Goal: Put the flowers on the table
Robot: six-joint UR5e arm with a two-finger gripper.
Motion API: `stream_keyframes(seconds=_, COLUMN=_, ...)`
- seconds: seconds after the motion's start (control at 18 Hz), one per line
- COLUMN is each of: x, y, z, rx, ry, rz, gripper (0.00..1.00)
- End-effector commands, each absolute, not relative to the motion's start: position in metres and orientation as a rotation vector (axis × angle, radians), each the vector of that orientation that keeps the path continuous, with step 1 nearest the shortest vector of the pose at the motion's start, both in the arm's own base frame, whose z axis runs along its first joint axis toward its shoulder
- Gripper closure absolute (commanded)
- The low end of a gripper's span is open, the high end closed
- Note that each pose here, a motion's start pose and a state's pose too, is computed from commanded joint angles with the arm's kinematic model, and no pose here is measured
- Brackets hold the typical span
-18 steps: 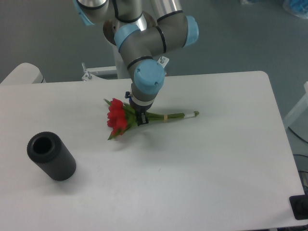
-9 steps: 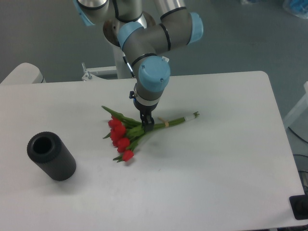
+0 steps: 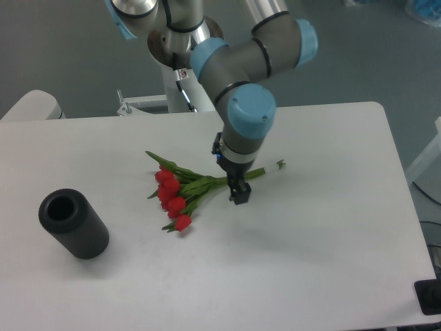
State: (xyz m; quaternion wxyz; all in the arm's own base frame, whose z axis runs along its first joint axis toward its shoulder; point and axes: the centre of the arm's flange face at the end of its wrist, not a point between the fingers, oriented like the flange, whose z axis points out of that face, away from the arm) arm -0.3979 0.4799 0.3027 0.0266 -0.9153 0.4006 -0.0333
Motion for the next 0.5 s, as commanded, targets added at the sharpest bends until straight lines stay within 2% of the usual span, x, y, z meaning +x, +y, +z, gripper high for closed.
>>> stream_keyframes(seconds=0.28, x=-0.425, y=0.500, z=0.288, rx=-2.872, ry=1.154, rz=-0.105, gripper=0.00)
stream_keyframes(seconds=0.5, x=-0.439, y=0.508, z=0.274, rx=-2.963, ry=0.923, rz=-0.126, gripper=0.00)
